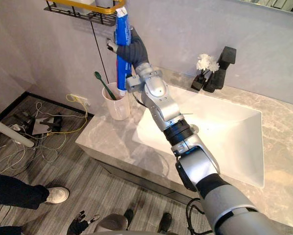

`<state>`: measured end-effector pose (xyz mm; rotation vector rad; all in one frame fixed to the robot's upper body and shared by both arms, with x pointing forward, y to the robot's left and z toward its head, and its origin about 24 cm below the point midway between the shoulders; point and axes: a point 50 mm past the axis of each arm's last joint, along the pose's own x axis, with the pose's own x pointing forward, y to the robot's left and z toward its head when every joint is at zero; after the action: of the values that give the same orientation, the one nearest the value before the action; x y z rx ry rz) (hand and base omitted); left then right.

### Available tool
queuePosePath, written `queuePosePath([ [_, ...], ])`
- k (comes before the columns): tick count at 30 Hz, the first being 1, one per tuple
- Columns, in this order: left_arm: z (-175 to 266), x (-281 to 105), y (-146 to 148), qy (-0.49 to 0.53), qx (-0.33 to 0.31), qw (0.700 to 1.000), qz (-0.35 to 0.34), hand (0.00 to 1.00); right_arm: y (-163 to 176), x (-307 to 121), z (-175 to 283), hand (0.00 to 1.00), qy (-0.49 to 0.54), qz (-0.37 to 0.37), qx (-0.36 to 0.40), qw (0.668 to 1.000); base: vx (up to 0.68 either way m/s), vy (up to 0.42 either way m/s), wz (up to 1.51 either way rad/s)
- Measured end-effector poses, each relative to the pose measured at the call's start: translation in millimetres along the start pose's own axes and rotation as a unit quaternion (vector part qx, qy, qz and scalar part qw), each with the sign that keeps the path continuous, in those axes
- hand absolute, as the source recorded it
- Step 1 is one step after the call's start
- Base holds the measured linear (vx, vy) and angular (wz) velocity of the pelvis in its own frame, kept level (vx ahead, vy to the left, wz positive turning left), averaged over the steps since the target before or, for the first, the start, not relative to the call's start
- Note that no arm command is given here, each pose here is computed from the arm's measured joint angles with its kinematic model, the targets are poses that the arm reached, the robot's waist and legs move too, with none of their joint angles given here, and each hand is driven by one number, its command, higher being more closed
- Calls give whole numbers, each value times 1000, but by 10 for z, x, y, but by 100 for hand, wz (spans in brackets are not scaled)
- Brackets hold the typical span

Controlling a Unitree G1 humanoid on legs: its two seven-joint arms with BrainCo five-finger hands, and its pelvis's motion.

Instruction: Organize washtable

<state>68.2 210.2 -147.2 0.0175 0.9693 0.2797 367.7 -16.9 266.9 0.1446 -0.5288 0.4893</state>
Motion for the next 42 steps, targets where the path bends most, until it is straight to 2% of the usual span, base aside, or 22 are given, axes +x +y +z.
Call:
queuePosePath([
  [22, -100, -20, 11, 20, 10, 1000, -5, 0, 60, 60, -203, 100, 58, 1, -25, 998, -2, 1, 1],
  [42, -99, -20, 11, 20, 1, 1000, -5, 0, 246, 46, -286, 100, 74, 31, -37, 996, 0, 0, 0],
])
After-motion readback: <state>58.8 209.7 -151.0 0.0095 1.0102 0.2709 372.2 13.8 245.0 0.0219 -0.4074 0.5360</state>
